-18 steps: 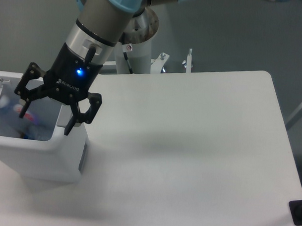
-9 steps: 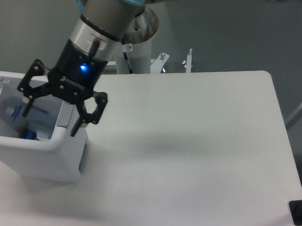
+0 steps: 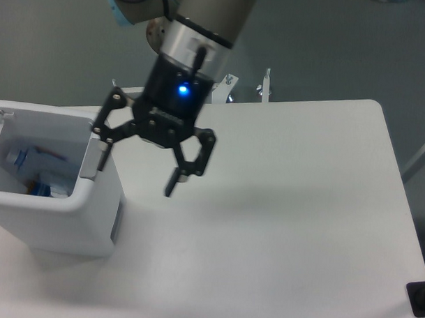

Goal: Place the trash in the trash can

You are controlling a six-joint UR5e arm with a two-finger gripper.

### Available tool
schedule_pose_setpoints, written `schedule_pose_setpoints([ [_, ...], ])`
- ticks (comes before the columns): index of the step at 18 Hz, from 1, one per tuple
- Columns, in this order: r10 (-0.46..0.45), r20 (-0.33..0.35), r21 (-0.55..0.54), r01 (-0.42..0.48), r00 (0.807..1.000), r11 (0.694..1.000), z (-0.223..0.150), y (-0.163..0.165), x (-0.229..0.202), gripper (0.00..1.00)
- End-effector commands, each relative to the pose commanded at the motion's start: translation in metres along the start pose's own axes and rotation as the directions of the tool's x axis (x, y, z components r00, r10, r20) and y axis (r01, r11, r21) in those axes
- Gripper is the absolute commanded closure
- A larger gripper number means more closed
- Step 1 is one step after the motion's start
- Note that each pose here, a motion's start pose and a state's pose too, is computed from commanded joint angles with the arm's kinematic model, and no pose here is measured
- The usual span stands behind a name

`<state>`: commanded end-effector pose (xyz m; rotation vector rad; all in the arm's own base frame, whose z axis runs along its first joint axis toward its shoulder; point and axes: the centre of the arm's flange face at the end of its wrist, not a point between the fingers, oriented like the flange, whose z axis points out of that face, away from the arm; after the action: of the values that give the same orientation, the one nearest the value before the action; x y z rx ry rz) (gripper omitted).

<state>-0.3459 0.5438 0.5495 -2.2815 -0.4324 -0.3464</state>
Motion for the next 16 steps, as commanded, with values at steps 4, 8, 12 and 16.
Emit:
schedule_pose_setpoints([
  [4,-0.038,0.025,-0.028,0.039,0.999,0.999,0.006,0.025,-0.057,0.0],
  [8,0.046,0.141,-0.1,-0.032,0.989,0.994,0.0,0.05,-0.105,0.0],
  [12,0.064,0.297,-0.221,0.003,0.953,0.975,0.011,0.066,-0.137,0.0],
  [16,0.101,0.361,-0.307,0.016,0.927,0.952,0.023,0.079,-0.159,0.0],
])
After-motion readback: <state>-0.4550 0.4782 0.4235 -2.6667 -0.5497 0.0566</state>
